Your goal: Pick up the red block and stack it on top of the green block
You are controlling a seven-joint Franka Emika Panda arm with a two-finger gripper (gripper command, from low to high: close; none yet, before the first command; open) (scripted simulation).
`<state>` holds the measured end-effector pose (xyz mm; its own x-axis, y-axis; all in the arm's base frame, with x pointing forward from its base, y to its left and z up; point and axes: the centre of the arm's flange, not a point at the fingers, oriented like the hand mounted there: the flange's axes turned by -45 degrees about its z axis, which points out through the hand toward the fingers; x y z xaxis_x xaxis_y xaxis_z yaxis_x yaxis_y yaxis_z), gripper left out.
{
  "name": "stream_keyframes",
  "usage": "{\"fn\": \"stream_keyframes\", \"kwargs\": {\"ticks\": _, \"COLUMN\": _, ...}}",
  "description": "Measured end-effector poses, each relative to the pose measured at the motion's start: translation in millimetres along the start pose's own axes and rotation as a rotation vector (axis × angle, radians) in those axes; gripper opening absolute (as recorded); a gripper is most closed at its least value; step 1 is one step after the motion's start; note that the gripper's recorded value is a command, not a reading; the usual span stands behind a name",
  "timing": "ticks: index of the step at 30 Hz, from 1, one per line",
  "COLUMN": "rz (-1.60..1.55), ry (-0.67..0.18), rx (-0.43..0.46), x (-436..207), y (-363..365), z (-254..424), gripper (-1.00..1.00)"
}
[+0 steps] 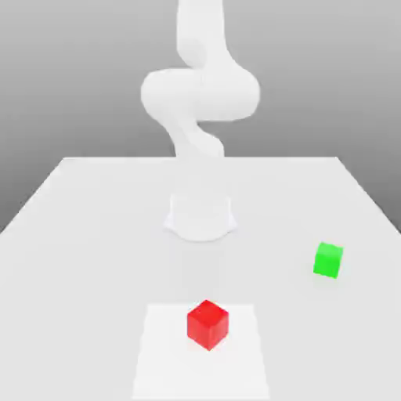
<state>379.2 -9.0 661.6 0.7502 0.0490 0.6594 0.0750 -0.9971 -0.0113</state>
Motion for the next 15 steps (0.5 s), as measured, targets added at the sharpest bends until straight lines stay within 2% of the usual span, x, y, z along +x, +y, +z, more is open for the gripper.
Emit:
{"fn": "stream_keyframes", "kwargs": {"ticks": 8, "rz": -0.232, "ry": -0.264, "rx": 0.157, "x": -73, "y": 0, "z": 181, "gripper": 0.0}}
{"fn": "stream_keyframes", "kwargs": {"ticks": 15, "rz": -0.466, "ry": -0.48, "rx": 0.237, "x": -179, "y": -17, "z": 289, "gripper": 0.0}}
